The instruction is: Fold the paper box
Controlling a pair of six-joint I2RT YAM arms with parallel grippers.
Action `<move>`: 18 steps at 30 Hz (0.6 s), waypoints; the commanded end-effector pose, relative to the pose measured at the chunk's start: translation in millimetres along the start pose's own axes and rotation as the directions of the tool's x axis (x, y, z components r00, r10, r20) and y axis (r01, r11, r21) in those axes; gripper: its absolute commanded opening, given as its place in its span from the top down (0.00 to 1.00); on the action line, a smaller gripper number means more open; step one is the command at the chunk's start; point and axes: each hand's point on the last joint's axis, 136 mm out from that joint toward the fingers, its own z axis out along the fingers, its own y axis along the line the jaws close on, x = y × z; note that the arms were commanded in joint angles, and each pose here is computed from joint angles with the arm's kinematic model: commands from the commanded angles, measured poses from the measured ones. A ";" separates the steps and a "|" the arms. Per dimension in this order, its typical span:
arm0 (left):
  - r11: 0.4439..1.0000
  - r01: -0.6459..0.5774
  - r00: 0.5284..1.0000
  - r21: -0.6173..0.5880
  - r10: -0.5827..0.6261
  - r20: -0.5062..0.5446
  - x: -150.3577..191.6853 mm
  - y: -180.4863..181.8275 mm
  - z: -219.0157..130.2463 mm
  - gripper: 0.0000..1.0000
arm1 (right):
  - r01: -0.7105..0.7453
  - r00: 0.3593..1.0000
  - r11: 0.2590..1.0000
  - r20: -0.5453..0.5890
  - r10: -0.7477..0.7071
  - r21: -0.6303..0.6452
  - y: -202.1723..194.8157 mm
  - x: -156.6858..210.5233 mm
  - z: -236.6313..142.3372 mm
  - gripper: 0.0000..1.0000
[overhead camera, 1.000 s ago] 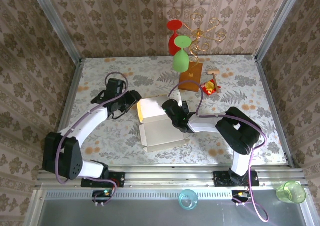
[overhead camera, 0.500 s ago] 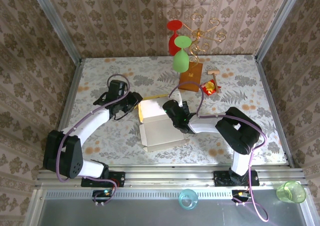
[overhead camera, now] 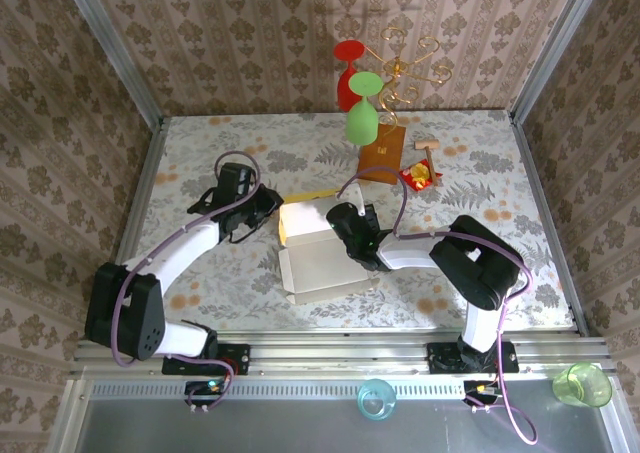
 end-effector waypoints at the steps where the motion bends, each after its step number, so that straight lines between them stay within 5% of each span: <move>1: 0.996 0.001 0.999 -0.087 -0.005 -0.037 16.3 26.0 -0.4 0.84 | 0.080 0.995 0.996 -0.054 -0.079 0.027 -7.5 26.0 -1.2 1.00; 3: 0.996 -0.005 0.999 -0.089 0.002 -0.033 15.8 26.1 -1.5 0.85 | 0.075 0.996 0.997 -0.053 -0.074 0.026 -9.3 23.9 -3.4 0.96; 10: 0.995 -0.049 0.999 -0.089 0.047 -0.026 11.1 19.5 -5.6 0.86 | 0.023 0.997 1.000 -0.079 -0.023 -0.005 -13.2 10.2 -13.7 0.58; 18: 0.994 -0.073 0.997 -0.077 0.072 -0.018 7.3 13.4 -7.3 0.87 | -0.167 0.979 0.975 -0.143 0.146 -0.148 -18.0 -31.2 -44.8 0.29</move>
